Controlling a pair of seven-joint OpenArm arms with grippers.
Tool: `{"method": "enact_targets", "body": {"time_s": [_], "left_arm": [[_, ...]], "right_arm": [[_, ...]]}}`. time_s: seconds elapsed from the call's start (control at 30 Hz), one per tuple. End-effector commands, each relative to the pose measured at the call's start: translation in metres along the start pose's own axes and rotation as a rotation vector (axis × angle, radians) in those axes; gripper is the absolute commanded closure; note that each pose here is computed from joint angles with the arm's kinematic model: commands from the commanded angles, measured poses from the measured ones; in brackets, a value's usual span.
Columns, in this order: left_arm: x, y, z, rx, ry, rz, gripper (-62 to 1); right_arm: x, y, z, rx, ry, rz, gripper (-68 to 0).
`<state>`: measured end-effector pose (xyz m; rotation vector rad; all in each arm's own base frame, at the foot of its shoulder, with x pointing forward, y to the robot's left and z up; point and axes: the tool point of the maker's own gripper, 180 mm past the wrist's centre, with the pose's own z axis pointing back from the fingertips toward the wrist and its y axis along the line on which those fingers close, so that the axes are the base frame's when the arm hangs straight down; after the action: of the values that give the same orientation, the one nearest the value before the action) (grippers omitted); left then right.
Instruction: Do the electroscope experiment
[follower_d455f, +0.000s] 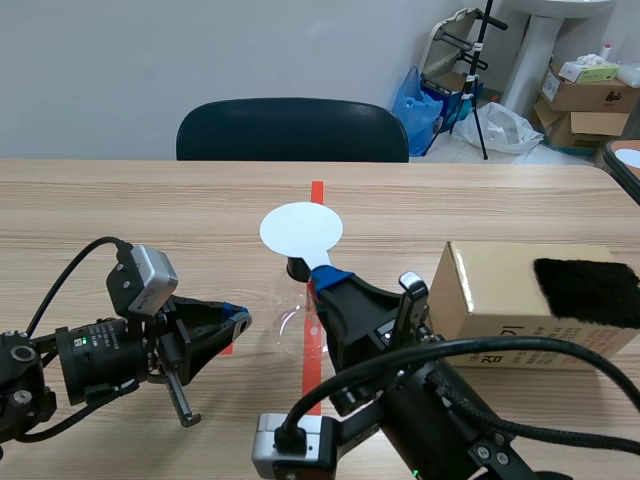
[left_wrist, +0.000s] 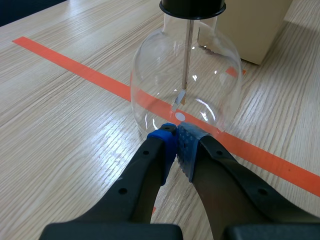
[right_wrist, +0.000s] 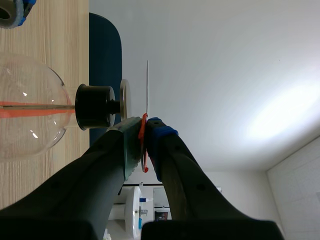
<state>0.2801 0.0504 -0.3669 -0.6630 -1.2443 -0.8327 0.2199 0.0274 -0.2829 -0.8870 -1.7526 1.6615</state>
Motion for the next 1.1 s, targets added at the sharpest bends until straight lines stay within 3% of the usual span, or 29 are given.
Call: {"method": "enact_targets", "body": {"time_s": [0.0, 0.27, 0.47, 0.77, 1.07], "left_arm": [[0.012, 0.0, -0.003, -0.004, -0.042, -0.004, -3.2], [0.012, 0.0, -0.003, -0.004, -0.042, -0.004, -3.2], [0.012, 0.0, -0.003, -0.004, -0.042, -0.004, -3.2], [0.012, 0.0, -0.003, -0.004, -0.042, -0.004, -3.2], [0.012, 0.0, -0.003, -0.004, -0.042, -0.004, -3.2]], "right_arm": [[-0.007, -0.007, -0.003, -0.025, 0.013, 0.02, -1.7], [-0.009, -0.007, -0.003, -0.026, 0.02, 0.02, -1.7], [-0.02, -0.007, -0.002, -0.027, 0.082, 0.019, -1.7], [-0.053, -0.008, 0.004, -0.029, 0.271, 0.017, -1.7], [-0.094, -0.008, 0.021, -0.03, 0.515, 0.013, -1.7]]}}
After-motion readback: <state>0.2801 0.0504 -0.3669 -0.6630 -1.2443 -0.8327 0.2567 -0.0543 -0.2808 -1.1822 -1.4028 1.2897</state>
